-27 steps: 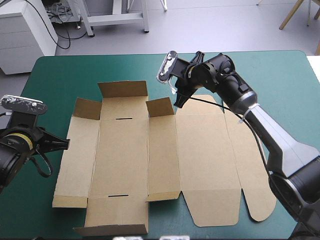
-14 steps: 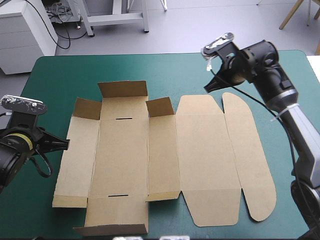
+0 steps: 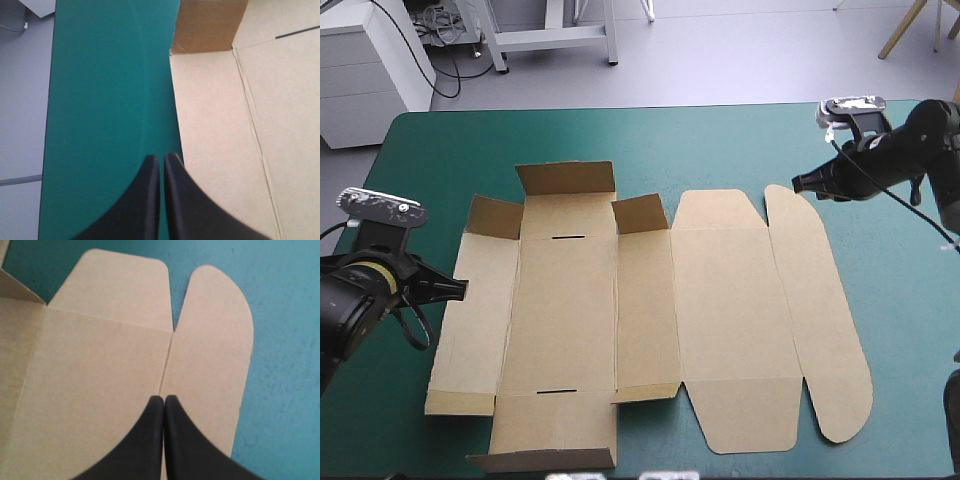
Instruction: Fold the box
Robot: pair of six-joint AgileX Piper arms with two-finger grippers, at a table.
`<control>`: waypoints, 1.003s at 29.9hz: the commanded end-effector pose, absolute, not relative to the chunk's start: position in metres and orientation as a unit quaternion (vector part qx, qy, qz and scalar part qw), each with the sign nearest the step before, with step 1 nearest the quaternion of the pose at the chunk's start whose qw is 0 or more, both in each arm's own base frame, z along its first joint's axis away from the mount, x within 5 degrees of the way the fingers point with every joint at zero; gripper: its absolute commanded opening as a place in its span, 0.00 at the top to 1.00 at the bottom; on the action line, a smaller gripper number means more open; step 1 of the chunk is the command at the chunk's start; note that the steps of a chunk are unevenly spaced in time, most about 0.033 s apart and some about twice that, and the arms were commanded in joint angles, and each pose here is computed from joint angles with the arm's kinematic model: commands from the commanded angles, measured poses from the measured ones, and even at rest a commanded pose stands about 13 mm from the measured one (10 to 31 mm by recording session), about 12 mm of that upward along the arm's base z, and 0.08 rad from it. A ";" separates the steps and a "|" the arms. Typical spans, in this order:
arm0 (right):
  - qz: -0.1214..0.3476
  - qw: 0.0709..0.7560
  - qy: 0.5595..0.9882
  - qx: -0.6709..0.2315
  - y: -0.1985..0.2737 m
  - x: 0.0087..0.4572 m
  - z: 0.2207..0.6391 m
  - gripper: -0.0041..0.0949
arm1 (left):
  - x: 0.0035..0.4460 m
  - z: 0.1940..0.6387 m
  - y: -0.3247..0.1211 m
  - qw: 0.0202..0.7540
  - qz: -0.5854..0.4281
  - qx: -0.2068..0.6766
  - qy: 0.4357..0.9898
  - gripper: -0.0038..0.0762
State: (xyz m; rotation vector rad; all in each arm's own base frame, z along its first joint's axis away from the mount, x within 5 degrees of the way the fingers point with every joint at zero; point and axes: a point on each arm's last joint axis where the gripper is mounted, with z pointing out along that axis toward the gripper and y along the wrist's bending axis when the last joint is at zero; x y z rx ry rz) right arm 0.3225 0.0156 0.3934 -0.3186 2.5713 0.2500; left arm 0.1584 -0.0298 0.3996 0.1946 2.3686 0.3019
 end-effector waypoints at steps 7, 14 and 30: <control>0.085 0.296 0.944 -0.114 0.005 0.274 0.397 0.98 | 0.204 0.389 -0.048 0.305 0.058 0.134 0.941 0.93; 0.071 0.331 0.934 -0.116 0.006 0.242 0.410 0.98 | 0.242 0.381 -0.011 0.278 -0.077 0.096 0.953 0.93; 0.013 0.354 0.929 -0.111 -0.002 0.218 0.422 0.98 | 0.233 0.383 0.112 0.354 -0.226 -0.098 0.902 0.93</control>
